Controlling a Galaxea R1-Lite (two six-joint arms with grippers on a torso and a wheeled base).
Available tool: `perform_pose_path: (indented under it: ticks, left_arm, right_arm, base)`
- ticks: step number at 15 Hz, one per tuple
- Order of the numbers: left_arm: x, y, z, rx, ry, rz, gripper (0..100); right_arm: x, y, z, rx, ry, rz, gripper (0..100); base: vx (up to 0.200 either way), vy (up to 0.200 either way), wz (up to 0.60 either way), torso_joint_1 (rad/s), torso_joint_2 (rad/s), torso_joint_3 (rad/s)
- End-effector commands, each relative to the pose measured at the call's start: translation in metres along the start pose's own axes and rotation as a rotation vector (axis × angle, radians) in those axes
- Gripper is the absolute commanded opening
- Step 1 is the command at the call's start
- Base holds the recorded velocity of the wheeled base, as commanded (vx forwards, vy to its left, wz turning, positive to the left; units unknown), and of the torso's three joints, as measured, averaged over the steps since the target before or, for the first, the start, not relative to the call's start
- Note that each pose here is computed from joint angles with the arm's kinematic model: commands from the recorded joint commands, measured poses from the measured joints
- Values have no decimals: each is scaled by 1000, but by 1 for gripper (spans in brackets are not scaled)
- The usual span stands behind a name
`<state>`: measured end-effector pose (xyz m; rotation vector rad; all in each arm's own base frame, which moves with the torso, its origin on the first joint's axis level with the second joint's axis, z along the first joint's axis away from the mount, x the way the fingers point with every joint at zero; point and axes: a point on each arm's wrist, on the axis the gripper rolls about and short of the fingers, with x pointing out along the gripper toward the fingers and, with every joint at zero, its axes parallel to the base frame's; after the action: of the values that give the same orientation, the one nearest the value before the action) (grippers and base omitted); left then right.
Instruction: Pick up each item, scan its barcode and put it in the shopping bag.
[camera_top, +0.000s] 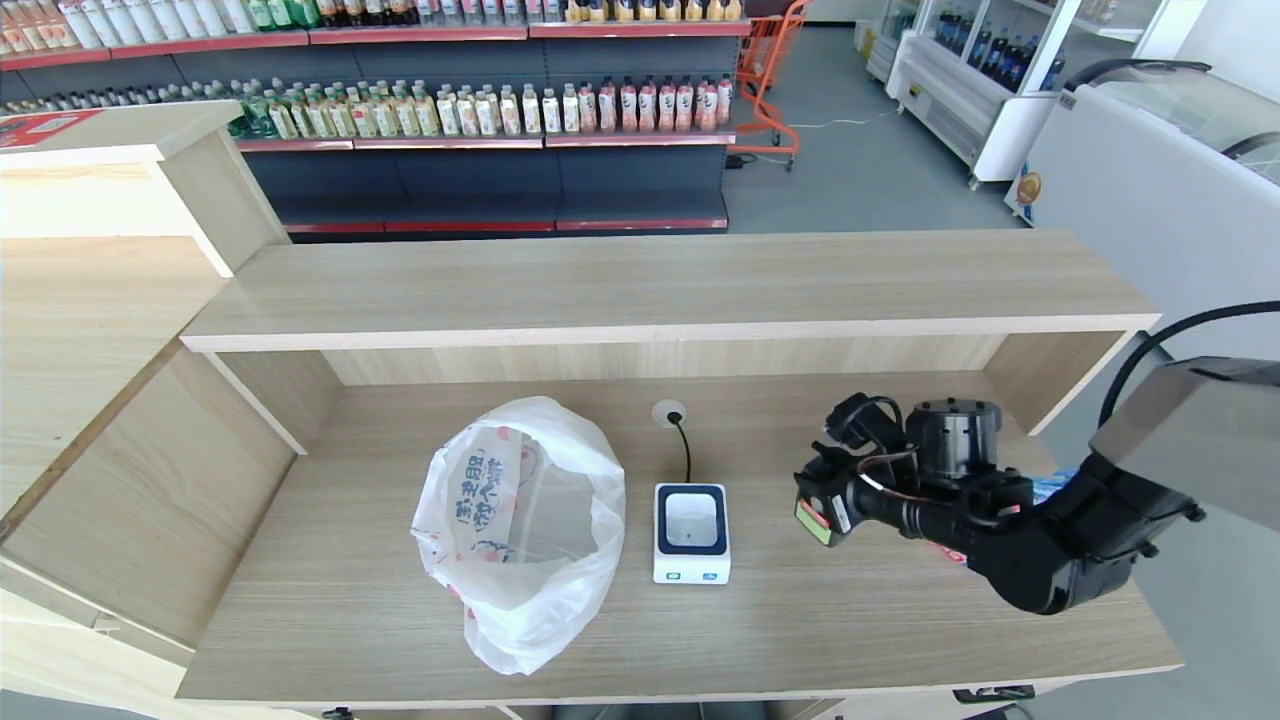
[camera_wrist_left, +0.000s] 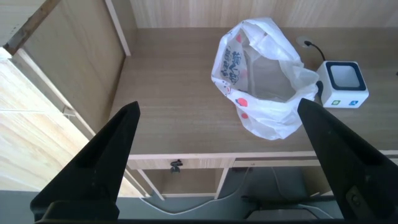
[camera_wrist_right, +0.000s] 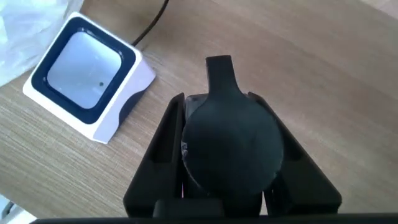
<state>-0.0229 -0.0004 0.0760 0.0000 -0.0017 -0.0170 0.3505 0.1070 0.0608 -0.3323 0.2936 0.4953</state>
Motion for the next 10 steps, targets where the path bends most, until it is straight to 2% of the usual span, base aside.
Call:
perform_pose_path:
  ticks: [1, 3, 4, 5, 8, 9, 10]
  left_arm:
    - [0, 0, 0, 0, -1, 0, 100]
    - [0, 0, 0, 0, -1, 0, 100]
    - [0, 0, 0, 0, -1, 0, 100]
    - [0, 0, 0, 0, 0, 0, 100]
    - [0, 0, 0, 0, 0, 0, 100]
    - [0, 0, 0, 0, -1, 0, 100]
    - [0, 0, 0, 0, -1, 0, 100]
  right_arm:
    - [-75, -13, 41, -10, -132, -83, 0]
    - [-117, -13, 36, -188, -138, -134, 0]
    - [-124, -14, 34, -236, -146, -151, 0]
    - [-139, -15, 31, -372, -167, -171, 0]
    - [-147, -15, 31, -640, -288, 5, 0]
    - [-145, -9, 25, -853, -348, 130, 0]
    - [-143, -2, 18, -992, -389, 231, 0]
  base:
    - [0, 0, 0, 0, 0, 0]
    - [0, 0, 0, 0, 0, 0]
    - [0, 0, 0, 0, 0, 0]
    - [0, 0, 0, 0, 0, 0]
    - [0, 0, 0, 0, 0, 0]
    - [0, 0, 0, 0, 0, 0]
    - [0, 0, 0, 0, 0, 0]
